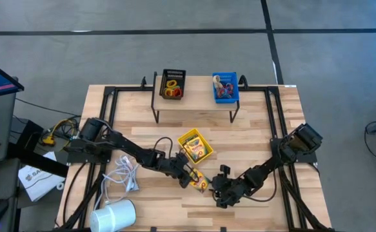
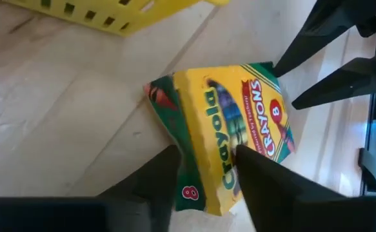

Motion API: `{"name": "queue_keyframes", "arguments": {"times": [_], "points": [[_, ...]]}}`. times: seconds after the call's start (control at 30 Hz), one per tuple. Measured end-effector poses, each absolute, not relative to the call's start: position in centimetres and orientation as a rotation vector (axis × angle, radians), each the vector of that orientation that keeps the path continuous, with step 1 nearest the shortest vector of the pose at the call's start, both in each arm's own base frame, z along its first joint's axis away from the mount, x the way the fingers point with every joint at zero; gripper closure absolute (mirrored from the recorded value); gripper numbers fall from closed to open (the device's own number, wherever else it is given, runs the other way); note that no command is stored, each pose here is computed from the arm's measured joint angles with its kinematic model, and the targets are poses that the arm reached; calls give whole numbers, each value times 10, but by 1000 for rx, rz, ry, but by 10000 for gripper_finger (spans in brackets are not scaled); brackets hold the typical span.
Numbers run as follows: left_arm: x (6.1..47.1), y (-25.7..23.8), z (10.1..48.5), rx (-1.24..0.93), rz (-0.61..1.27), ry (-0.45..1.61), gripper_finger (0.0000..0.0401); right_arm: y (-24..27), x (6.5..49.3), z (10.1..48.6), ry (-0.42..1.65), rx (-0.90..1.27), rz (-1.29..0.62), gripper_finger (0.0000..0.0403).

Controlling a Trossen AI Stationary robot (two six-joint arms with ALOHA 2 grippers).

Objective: Pick & Place Office Desk Supplies
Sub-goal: Put the yellow crayon box into the yellow bin

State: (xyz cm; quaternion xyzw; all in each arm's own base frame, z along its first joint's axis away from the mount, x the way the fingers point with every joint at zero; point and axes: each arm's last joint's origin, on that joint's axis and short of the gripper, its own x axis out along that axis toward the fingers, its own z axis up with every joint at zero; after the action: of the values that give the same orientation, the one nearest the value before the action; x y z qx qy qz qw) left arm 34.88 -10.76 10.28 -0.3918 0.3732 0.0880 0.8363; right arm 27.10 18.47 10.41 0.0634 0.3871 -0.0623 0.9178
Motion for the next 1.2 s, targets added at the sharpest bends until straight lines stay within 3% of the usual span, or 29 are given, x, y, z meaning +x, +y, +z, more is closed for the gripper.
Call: {"name": "queue_keyframes", "arguments": {"times": [0.23, 0.3, 0.53, 0.9, 1.2], "points": [[352, -108, 105, -808, 108, 765, 378, 185, 270, 104, 804, 130, -122, 253], [352, -108, 105, -811, 98, 764, 388, 185, 270, 104, 805, 130, -121, 253], [353, -108, 105, -808, 90, 765, 349, 185, 270, 104, 807, 131, -120, 253], [354, -105, 105, -810, 103, 756, 342, 185, 270, 104, 808, 130, -119, 253], [354, -104, 106, -812, 105, 751, 305, 185, 270, 104, 809, 127, -118, 253]]}}
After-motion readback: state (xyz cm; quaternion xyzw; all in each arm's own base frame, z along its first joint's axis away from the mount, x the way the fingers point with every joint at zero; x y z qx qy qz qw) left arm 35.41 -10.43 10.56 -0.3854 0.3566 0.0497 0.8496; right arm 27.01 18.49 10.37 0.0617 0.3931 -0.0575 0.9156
